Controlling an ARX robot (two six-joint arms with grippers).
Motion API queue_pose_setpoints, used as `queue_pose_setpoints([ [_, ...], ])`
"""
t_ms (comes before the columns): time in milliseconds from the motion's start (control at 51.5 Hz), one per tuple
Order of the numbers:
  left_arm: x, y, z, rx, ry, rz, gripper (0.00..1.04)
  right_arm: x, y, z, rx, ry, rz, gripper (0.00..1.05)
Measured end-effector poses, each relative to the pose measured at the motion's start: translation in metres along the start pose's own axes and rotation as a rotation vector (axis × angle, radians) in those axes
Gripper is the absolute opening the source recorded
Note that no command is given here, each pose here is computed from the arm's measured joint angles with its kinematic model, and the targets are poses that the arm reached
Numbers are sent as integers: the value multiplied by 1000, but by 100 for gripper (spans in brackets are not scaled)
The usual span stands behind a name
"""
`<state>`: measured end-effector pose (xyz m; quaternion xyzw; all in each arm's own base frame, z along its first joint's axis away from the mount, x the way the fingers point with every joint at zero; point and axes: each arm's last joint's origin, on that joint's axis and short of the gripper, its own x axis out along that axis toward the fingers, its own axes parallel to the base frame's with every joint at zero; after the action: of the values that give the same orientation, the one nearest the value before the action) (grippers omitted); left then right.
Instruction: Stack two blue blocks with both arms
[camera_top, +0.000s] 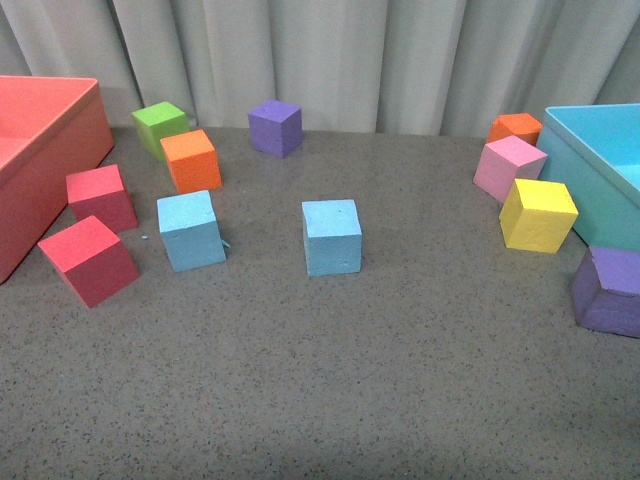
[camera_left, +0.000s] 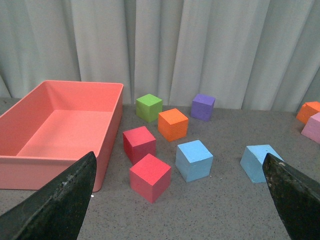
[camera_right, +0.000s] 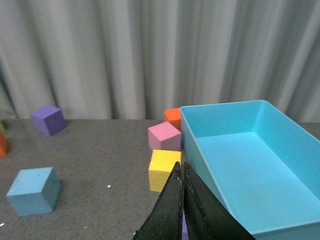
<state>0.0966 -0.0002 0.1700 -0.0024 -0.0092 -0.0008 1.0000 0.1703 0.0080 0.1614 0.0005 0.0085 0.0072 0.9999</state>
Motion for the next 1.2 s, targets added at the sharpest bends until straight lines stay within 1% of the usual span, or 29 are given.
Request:
queue_pose_setpoints([
  [136,0,0,0,0,0,1,98,-10,-7,0,1,1,-18,1],
  [525,0,0,0,0,0,0,98,-39,-7,3,1,-11,-14,1],
  [1205,0,0,0,0,0,0,98,-59,-7,5,1,-24,-14,1],
])
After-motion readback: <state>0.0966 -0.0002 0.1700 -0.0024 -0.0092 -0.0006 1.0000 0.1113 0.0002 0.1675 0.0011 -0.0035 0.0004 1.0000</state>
